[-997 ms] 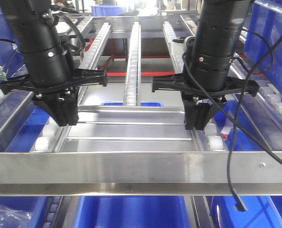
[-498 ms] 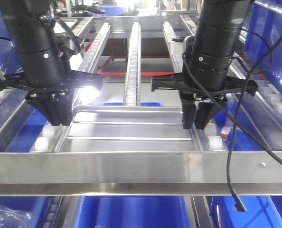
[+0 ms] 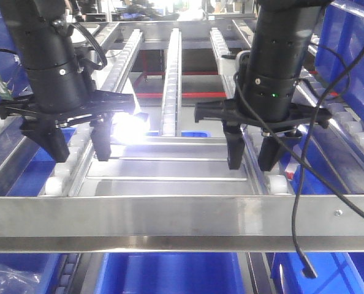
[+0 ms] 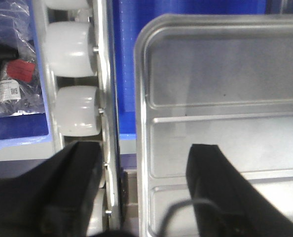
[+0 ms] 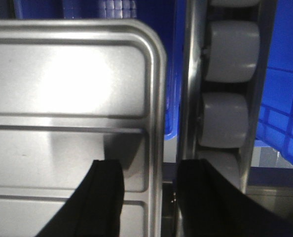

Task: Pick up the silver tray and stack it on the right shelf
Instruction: 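Close both grippers on the tray rims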

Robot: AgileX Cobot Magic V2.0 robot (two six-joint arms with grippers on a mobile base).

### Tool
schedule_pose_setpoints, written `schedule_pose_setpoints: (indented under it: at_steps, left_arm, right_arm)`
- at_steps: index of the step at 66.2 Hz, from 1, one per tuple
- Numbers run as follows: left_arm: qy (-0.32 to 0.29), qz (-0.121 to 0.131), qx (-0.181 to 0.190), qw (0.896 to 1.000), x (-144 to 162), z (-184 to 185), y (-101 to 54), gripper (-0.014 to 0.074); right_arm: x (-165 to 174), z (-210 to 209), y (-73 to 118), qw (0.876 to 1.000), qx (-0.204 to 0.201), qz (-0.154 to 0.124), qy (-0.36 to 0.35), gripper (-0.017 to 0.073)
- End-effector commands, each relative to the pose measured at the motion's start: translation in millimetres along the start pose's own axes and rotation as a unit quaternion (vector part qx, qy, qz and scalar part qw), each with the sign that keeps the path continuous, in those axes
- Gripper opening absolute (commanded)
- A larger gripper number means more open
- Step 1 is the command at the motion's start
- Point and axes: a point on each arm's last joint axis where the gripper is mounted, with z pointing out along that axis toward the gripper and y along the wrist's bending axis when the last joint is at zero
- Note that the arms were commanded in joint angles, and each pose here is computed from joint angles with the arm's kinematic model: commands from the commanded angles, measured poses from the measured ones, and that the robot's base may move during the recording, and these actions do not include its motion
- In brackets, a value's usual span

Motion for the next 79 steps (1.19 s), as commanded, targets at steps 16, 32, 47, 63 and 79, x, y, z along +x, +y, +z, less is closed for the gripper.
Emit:
schedule_pose_setpoints:
  at_steps: [16, 32, 47, 63, 79]
  left_arm:
    - [-0.049, 0.000, 0.014, 0.999, -12, -18, -5.3, 0.0200]
    - [-0.032, -0.003, 0.012, 0.999, -10, -9, -5.5, 0.0199]
    - [-0.034, -0.002, 0.011, 0.999, -10, -9, -5.4, 0.0190]
    - [-0.036, -0.002, 0.012, 0.999, -11, -9, -5.6, 0.0190]
    - [-0.040, -0.002, 0.014, 0.999, -11, -9, -5.9, 0.0190]
  right_arm:
    - [-12, -25, 4.9, 0.999, -0.022, -0.004, -0.043, 0.0399]
    - [-12, -25, 4.9, 0.999, -0.022, -0.004, -0.043, 0.0399]
    - [-13, -25, 5.5, 0.998, -0.025, -0.004, -0.048, 0.0399]
    - [-13, -25, 5.8, 0.998, -0.027, -0.004, -0.051, 0.0393]
    - [-14, -25, 6.4, 0.998, -0.030, -0.004, -0.057, 0.0393]
